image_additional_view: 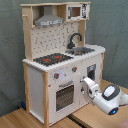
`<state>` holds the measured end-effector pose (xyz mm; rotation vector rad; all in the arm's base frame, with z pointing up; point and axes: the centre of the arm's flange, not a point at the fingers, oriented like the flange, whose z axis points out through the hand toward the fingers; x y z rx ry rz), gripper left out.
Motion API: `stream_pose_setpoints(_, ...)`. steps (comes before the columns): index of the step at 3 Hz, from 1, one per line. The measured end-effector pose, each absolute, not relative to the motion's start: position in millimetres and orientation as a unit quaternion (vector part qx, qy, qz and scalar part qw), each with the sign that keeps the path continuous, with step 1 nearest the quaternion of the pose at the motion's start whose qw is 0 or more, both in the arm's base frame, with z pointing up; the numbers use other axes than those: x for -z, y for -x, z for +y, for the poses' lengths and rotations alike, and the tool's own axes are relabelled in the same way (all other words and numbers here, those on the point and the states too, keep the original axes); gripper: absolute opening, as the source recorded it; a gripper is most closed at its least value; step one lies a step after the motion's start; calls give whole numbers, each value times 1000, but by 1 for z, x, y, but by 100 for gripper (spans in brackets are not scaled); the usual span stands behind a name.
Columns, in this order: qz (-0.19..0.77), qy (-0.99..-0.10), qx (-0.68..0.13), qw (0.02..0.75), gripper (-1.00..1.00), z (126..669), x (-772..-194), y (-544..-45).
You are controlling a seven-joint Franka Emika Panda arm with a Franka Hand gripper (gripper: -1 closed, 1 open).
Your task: Play with the kitchen
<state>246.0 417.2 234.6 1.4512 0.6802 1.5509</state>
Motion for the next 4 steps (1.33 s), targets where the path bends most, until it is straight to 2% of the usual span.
stream_pose_setpoints(4,192,-607,-685,353,100,390,-216,-277)
